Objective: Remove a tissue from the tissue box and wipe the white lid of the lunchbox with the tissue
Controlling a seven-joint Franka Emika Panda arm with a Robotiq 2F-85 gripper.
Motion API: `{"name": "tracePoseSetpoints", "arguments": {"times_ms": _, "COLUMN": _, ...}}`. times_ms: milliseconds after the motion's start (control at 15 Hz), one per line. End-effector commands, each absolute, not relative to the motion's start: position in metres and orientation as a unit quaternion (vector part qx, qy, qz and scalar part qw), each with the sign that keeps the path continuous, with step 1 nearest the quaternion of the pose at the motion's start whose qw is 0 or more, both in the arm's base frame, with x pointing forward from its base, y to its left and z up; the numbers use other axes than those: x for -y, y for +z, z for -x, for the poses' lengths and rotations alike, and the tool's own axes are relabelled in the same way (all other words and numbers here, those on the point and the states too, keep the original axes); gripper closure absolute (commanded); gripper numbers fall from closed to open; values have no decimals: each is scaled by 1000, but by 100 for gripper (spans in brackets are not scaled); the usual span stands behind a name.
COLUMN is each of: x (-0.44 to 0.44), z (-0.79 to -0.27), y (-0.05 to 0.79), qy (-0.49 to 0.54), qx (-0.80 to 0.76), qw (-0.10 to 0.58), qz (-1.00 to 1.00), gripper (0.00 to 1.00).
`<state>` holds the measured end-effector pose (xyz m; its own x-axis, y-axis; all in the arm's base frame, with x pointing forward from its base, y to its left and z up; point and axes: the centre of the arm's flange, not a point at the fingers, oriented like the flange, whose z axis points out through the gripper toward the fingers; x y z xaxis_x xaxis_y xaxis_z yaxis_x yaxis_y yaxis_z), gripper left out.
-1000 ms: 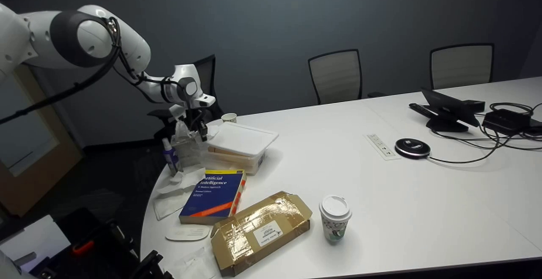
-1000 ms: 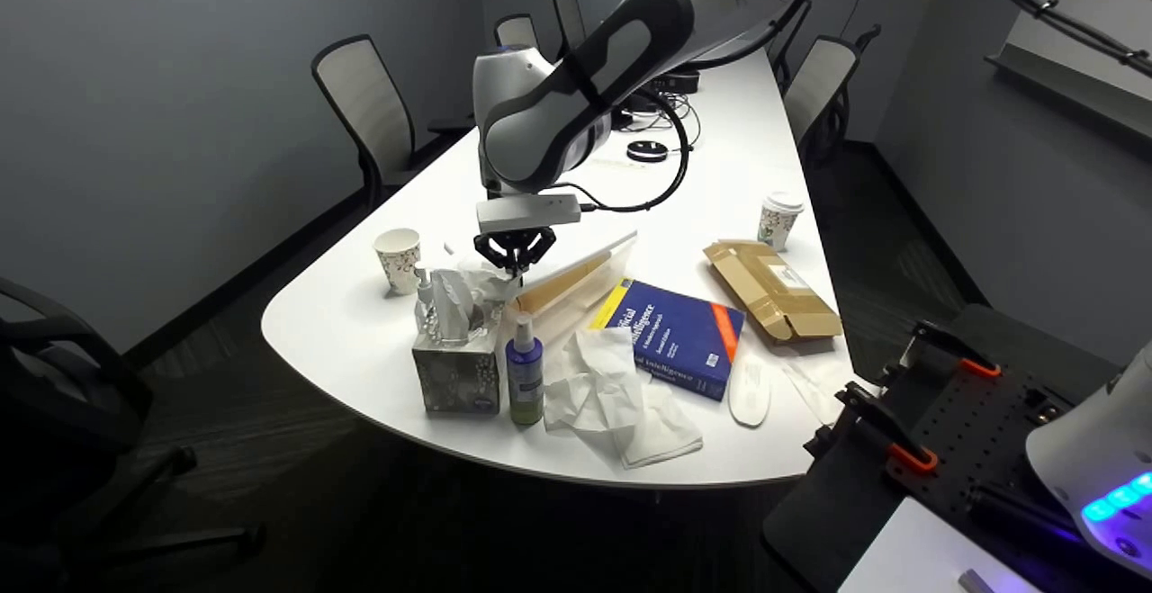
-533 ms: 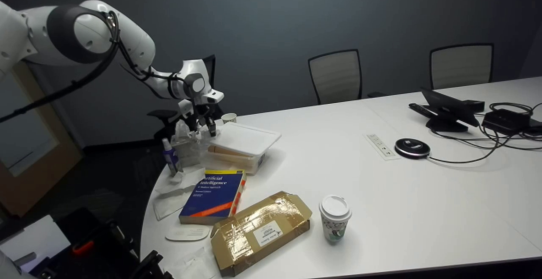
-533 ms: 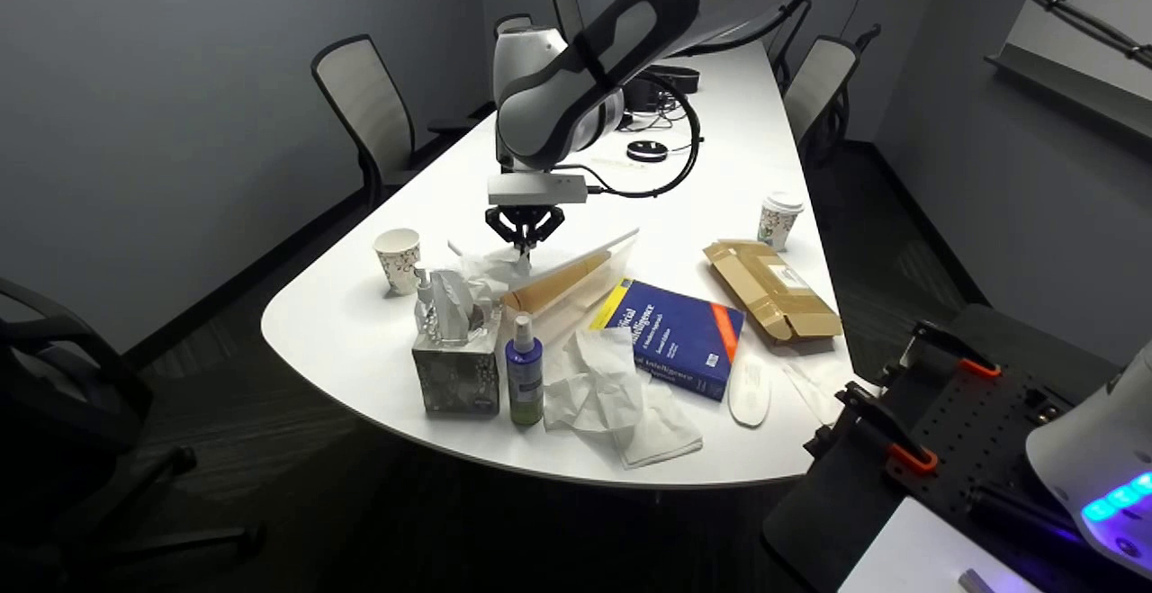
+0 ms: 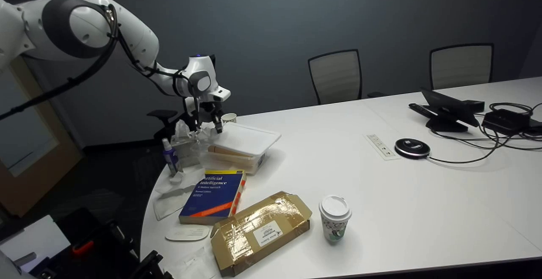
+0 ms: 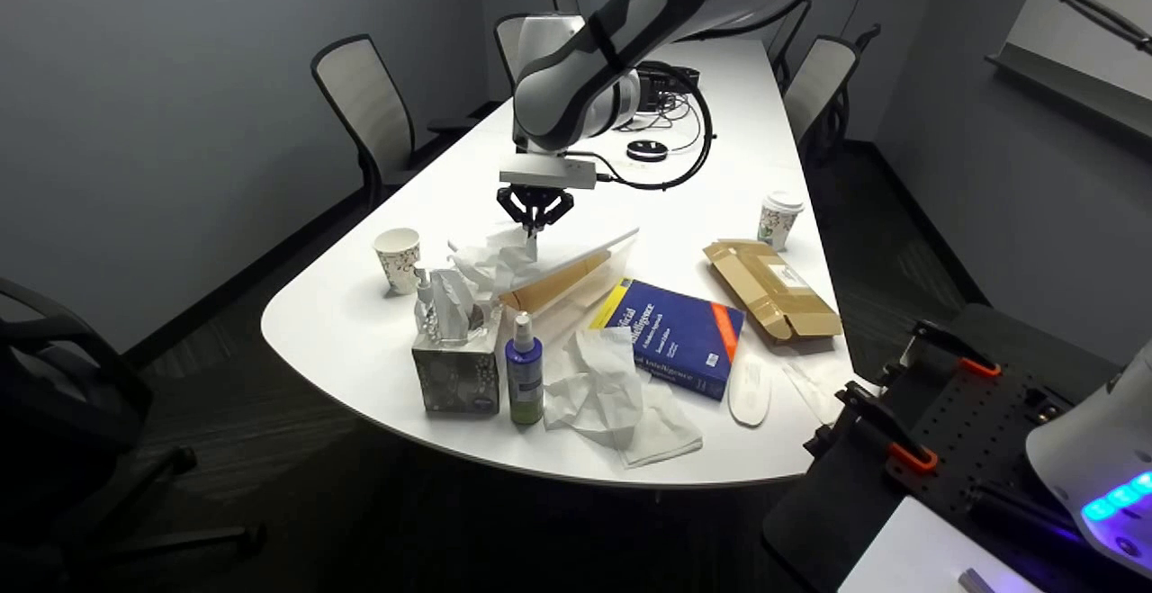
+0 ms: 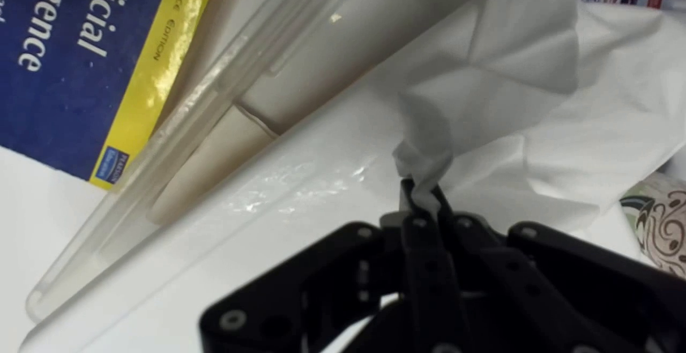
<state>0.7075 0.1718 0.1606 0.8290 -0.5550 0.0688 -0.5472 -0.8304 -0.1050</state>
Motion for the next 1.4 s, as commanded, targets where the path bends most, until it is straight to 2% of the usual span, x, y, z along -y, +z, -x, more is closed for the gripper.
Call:
{"name": "tracePoseSetpoints", "arguments": {"times_ms": 0, "x": -148, "z": -683, "y": 184, "qy": -65, "qx": -319, "qw": 49, "qz": 944, "gripper": 100}}
{"name": "tracePoseSetpoints", "arguments": {"times_ms": 333, "x": -122, "z": -674, "y": 189, "qy": -69, "qx": -333, "qw": 11, "qz": 940, "gripper": 100}}
{"name": "tracePoseSetpoints", "arguments": {"times_ms": 667, "x": -111, "z": -665, "y": 187, "qy": -56, "qx": -310, "qw": -80, "qz": 946, "gripper": 100}}
{"name": "tracePoseSetpoints", "arguments": {"times_ms": 1333, "x": -192, "z": -683, "y": 179, "qy": -108, "qx": -202, "qw": -86, "qz": 970, "gripper": 100}}
